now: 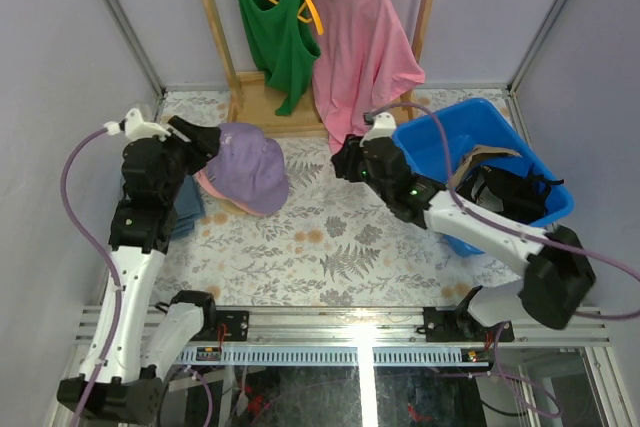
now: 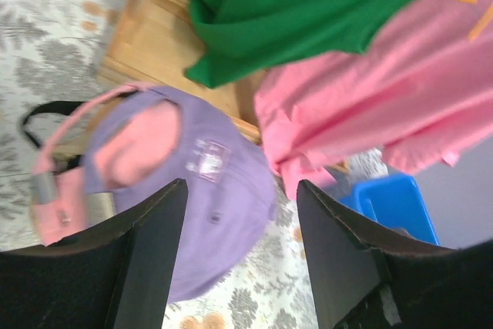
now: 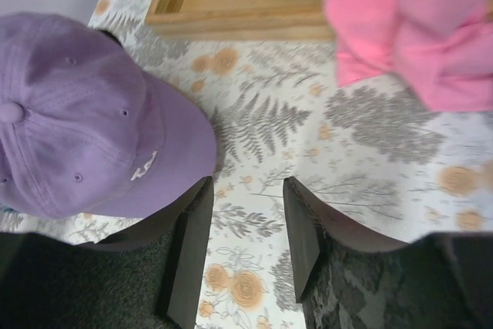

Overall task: Stack the hats
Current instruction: Pick up the hat from the bin.

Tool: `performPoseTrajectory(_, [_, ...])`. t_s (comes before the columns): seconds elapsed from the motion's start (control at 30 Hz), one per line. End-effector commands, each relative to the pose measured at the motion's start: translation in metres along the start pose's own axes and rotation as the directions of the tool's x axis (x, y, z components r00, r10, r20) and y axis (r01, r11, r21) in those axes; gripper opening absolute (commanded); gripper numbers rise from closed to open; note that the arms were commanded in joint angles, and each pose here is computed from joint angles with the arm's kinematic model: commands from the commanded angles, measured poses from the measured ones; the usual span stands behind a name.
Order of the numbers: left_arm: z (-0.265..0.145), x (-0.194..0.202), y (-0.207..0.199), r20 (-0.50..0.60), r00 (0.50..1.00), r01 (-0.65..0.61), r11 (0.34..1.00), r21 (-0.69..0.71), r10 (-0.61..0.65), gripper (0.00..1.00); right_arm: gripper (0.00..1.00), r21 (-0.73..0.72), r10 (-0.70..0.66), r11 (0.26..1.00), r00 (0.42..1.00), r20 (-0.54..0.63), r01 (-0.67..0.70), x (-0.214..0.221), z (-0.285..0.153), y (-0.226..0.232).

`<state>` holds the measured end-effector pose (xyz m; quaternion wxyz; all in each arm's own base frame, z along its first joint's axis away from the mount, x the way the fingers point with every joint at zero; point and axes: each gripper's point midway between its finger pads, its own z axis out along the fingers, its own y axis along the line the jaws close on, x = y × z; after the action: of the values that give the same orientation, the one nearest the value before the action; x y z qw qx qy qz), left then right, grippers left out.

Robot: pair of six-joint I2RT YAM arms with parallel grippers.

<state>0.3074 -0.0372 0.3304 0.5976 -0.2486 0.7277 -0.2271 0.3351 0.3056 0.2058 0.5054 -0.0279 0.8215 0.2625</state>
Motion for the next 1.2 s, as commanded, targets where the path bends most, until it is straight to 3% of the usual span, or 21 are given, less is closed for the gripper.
performPoseTrajectory(0.0, [-0.004,0.006,-0.044,-0.017,0.997,-0.072,0.992,0.106,0.074,0.59,0.50,0.179,-0.054,0.983,0.991,0.125,0.031,-0.041,-0.048,-0.038])
performPoseTrajectory(0.2, [-0.011,0.036,-0.095,-0.091,0.982,-0.142,0.959,0.245,0.168,0.59,0.65,0.432,-0.112,0.902,0.975,0.190,0.020,-0.070,-0.096,-0.092])
performPoseTrajectory(0.4, [-0.030,0.074,-0.142,-0.156,0.952,-0.176,0.891,0.419,0.262,0.59,0.68,0.599,-0.076,0.800,0.985,0.154,-0.032,-0.073,-0.116,-0.156])
performPoseTrajectory(0.63, [-0.042,0.111,-0.173,-0.197,0.914,-0.206,0.826,0.525,0.353,0.59,0.68,0.693,-0.024,0.719,0.995,0.102,-0.054,-0.066,-0.114,-0.208])
performPoseTrajectory(1.17, [-0.031,0.114,-0.201,-0.158,0.947,-0.148,0.818,0.556,0.279,0.59,0.66,0.775,0.008,0.630,0.999,0.047,-0.042,-0.061,-0.123,-0.237])
